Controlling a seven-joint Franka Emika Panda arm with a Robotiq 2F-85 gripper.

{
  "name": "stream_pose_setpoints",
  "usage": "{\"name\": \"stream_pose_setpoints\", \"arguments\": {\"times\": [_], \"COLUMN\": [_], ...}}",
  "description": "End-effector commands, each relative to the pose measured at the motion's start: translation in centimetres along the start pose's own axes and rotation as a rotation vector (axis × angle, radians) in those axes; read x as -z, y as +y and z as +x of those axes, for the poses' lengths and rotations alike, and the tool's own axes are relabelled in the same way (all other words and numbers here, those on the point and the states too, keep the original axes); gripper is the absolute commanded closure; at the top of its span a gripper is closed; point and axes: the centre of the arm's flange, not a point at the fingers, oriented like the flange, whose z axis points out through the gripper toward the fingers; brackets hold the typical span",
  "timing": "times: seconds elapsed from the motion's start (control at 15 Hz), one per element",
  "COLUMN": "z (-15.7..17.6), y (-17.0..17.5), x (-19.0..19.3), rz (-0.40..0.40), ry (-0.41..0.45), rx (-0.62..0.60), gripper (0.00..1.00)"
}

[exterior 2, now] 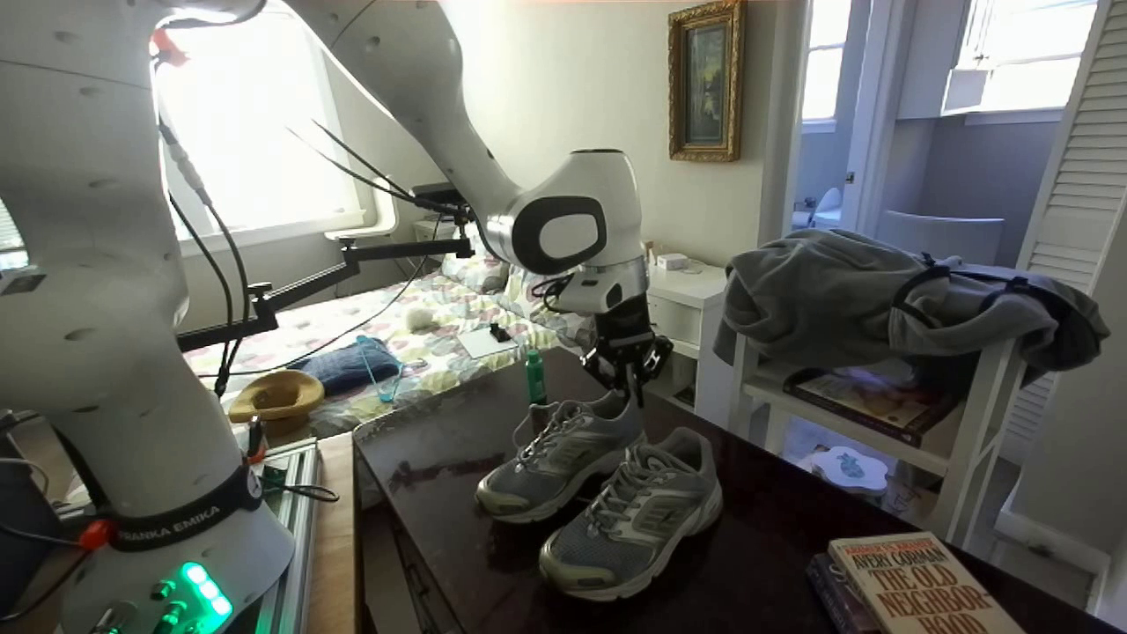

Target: Turn the left shoe to the right

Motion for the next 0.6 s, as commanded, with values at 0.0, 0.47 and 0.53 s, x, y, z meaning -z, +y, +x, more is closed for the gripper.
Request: {"name": "stream_pose_setpoints", "arguments": {"times": [0.0, 0.47, 0.53], "z": [-0.23, -0.63, -0.74], "y": [0.49, 0.67, 0.69], "x": [0.41, -0.05, -0.17], "rz": [-0.007, -0.011, -0.016], "ry": [-0.005, -0.024, -0.029], "rx": [0.072, 0.157, 0.16], "gripper": [0.97, 0.97, 0.93]}}
